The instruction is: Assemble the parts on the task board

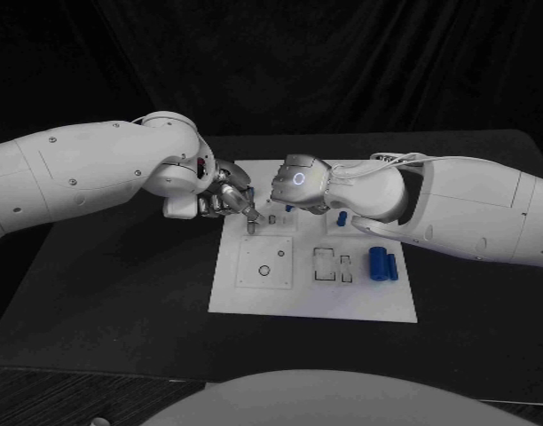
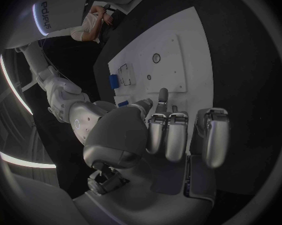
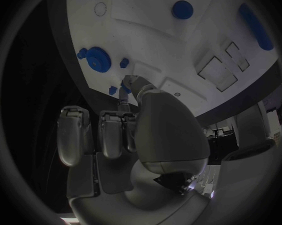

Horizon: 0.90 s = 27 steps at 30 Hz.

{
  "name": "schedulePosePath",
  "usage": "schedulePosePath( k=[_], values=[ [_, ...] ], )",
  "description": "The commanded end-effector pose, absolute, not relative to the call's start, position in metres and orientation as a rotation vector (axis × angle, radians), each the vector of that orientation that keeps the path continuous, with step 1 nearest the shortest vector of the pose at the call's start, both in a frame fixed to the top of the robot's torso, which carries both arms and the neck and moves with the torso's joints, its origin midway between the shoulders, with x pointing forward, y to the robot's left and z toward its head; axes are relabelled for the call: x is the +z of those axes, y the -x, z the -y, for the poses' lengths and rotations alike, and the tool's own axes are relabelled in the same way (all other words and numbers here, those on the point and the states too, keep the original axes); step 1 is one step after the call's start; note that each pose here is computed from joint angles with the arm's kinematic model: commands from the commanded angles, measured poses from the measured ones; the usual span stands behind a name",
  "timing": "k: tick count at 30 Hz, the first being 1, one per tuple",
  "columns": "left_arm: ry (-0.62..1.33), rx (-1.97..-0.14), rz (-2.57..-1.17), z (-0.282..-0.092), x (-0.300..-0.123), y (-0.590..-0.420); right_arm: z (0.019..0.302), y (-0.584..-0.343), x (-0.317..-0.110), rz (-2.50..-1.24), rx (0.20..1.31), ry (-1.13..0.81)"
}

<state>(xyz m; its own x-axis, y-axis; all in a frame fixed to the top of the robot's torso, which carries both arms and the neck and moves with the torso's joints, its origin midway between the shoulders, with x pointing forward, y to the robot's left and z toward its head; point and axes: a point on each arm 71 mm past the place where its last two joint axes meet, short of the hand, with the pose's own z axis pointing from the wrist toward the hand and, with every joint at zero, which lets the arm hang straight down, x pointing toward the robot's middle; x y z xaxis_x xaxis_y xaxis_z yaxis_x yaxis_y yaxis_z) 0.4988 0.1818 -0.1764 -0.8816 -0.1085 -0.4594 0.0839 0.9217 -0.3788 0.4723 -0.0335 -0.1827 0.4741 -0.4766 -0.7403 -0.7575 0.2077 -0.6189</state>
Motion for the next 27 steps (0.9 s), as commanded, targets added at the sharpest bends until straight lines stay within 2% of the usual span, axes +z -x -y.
schedulePosePath(
  k=[1,27],
  values=[
    [0.013,-0.557,-2.602,-0.180,-0.177,-0.498,0.033,-0.470,-0.188,-1.153,0.262,1.472],
    [0.014,-0.558,-2.603,-0.180,-0.177,-0.498,0.036,-0.468,-0.205,-1.179,0.278,1.484]
  ],
)
